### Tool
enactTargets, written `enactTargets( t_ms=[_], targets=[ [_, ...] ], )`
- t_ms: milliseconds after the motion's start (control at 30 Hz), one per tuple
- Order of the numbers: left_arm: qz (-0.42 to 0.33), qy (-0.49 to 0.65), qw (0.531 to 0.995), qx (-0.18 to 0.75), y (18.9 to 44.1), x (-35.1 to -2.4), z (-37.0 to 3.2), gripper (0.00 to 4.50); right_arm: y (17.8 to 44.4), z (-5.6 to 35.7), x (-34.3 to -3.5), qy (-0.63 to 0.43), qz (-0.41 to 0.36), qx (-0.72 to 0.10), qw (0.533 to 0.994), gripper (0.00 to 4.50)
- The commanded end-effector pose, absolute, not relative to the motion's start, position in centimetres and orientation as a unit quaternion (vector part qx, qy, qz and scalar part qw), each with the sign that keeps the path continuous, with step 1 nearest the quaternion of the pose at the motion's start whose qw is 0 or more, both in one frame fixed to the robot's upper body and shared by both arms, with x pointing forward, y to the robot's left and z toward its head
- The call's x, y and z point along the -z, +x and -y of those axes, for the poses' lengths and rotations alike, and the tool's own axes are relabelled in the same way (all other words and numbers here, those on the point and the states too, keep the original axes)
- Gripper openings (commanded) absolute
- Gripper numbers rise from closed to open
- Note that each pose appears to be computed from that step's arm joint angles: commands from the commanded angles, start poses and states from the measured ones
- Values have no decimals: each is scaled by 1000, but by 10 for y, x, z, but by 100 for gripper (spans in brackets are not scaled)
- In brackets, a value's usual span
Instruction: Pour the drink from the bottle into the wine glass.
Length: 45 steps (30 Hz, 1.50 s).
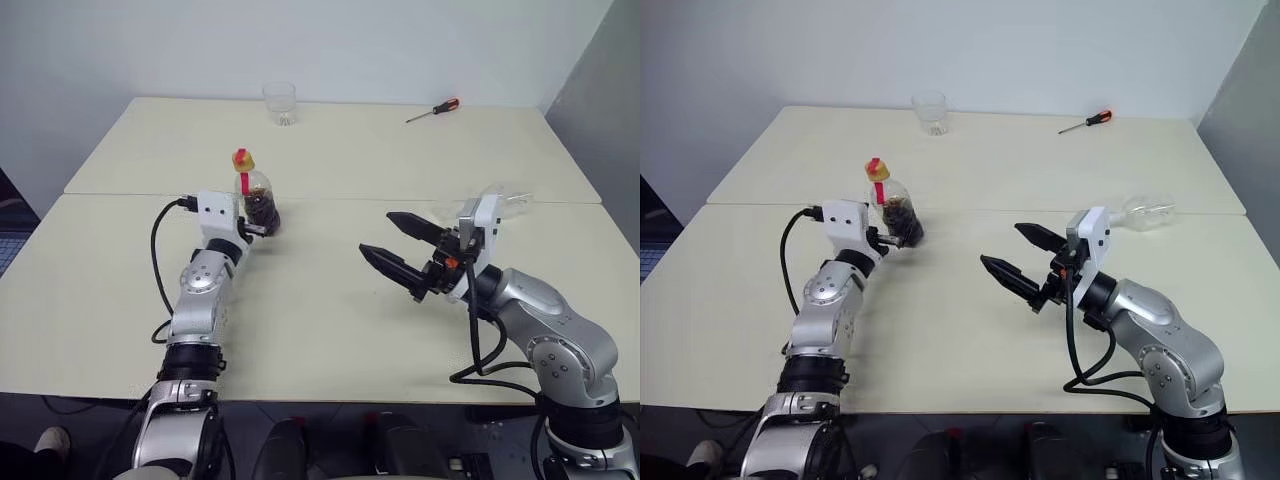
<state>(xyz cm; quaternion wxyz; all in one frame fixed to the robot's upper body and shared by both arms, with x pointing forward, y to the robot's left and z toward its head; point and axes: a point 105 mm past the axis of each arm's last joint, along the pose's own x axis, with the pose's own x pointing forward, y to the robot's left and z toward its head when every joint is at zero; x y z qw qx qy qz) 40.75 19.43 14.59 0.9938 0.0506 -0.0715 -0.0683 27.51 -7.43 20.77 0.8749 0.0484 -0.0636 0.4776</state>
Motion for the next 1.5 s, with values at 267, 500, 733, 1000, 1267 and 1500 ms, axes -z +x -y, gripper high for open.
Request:
enactTargets(
  t_ms=[267,500,733,1000,1267,1500],
  targets=[
    [95,57,990,87,420,-155,-187,450,272,71,-222,42,87,-489,867,446],
    [98,54,990,88,432,-157,-183,450,272,69,-223,40,89,-491,866,446],
    [100,51,990,90,446,-163,-179,450,273,67,-225,41,91,-491,866,446],
    [96,50,989,97,452,-160,-176,450,273,69,-224,39,90,-486,868,446],
    [98,51,989,98,452,-160,-178,450,273,69,-224,42,91,-482,870,446],
    [110,47,987,104,453,-167,-177,334,275,69,-224,41,92,-482,870,450]
  ],
)
